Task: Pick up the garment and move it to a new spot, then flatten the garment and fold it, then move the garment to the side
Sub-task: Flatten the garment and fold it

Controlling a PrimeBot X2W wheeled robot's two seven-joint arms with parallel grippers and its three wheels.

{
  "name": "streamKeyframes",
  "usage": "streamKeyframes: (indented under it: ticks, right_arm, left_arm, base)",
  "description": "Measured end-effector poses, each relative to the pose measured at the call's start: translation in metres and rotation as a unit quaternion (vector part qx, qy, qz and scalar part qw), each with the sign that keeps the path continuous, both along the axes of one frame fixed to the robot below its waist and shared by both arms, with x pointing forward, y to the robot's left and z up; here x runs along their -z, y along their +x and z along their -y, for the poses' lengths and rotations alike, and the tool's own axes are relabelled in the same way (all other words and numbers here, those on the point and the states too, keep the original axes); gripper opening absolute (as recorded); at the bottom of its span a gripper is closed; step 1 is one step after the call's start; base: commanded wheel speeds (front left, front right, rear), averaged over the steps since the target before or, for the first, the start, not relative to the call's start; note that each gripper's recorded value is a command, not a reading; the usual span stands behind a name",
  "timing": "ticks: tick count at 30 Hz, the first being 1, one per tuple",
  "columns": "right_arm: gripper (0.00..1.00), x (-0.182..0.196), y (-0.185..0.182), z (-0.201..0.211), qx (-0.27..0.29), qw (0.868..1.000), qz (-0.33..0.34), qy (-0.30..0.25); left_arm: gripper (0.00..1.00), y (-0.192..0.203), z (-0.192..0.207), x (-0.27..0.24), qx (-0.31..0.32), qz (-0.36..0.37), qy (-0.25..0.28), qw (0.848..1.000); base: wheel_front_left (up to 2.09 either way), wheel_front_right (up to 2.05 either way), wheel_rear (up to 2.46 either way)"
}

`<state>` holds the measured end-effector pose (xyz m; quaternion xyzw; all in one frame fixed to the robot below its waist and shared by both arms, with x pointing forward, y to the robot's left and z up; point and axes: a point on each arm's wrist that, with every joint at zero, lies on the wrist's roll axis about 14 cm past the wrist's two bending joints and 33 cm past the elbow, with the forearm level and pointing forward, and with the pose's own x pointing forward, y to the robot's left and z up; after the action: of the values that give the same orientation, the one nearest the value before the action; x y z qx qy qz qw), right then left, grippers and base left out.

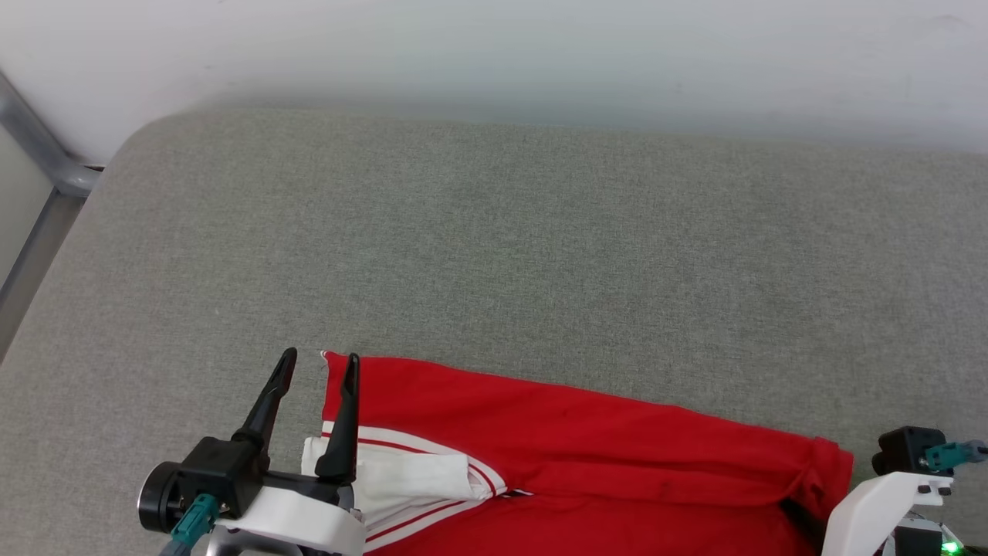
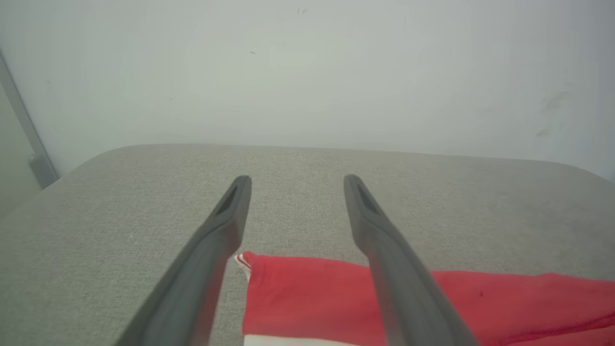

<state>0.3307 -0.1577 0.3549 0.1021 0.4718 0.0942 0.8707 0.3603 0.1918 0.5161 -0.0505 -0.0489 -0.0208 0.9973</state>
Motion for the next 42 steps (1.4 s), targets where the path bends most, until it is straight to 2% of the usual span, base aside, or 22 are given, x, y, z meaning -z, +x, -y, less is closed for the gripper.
streamKeyframes:
  ticks: [1, 12, 25, 29, 33, 35, 38, 42]
  right_arm:
    - [0.00, 0.000, 0.000, 0.000, -0.001, 1.000, 0.000, 0.001]
    - [0.00, -0.023, 0.009, 0.004, -0.012, 0.999, 0.042, -0.005]
    - [0.00, -0.054, 0.000, 0.112, 0.103, 0.989, 0.073, -0.075]
    - [0.00, -0.061, -0.003, 0.123, 0.119, 0.987, 0.075, -0.076]
    - [0.00, -0.065, 0.000, 0.080, 0.115, 0.990, 0.070, 0.033]
    - [0.00, -0.073, 0.003, 0.046, 0.104, 0.986, 0.068, 0.115]
    - [0.00, -0.089, 0.004, 0.003, 0.083, 0.969, 0.062, 0.223]
    - [0.00, -0.109, 0.004, -0.033, 0.058, 0.937, 0.043, 0.342]
  left_arm:
    - [1.00, 0.000, 0.001, 0.001, 0.002, 0.000, 0.001, 1.000]
    - [1.00, -0.004, 0.001, -0.002, 0.002, 0.006, 0.006, 1.000]
    - [1.00, -0.008, 0.014, -0.002, 0.022, 0.009, 0.008, 1.000]
    - [1.00, -0.007, 0.016, -0.002, 0.025, 0.007, 0.007, 1.000]
    - [1.00, -0.007, 0.019, 0.000, 0.030, 0.006, 0.006, 1.000]
    - [1.00, -0.008, 0.019, 0.000, 0.031, 0.005, 0.007, 0.999]
    - [1.00, -0.009, 0.017, 0.001, 0.028, 0.004, 0.007, 1.000]
    - [1.00, -0.012, 0.013, 0.003, 0.022, 0.001, 0.007, 1.000]
  base:
    - [0.00, 0.00, 0.00]
    - [0.00, 0.00, 0.00]
    - [0.00, 0.00, 0.00]
    - [0.00, 0.00, 0.00]
    - [0.00, 0.00, 0.00]
    - [0.00, 0.00, 0.00]
    - [0.00, 0.00, 0.00]
    - [0.00, 0.00, 0.00]
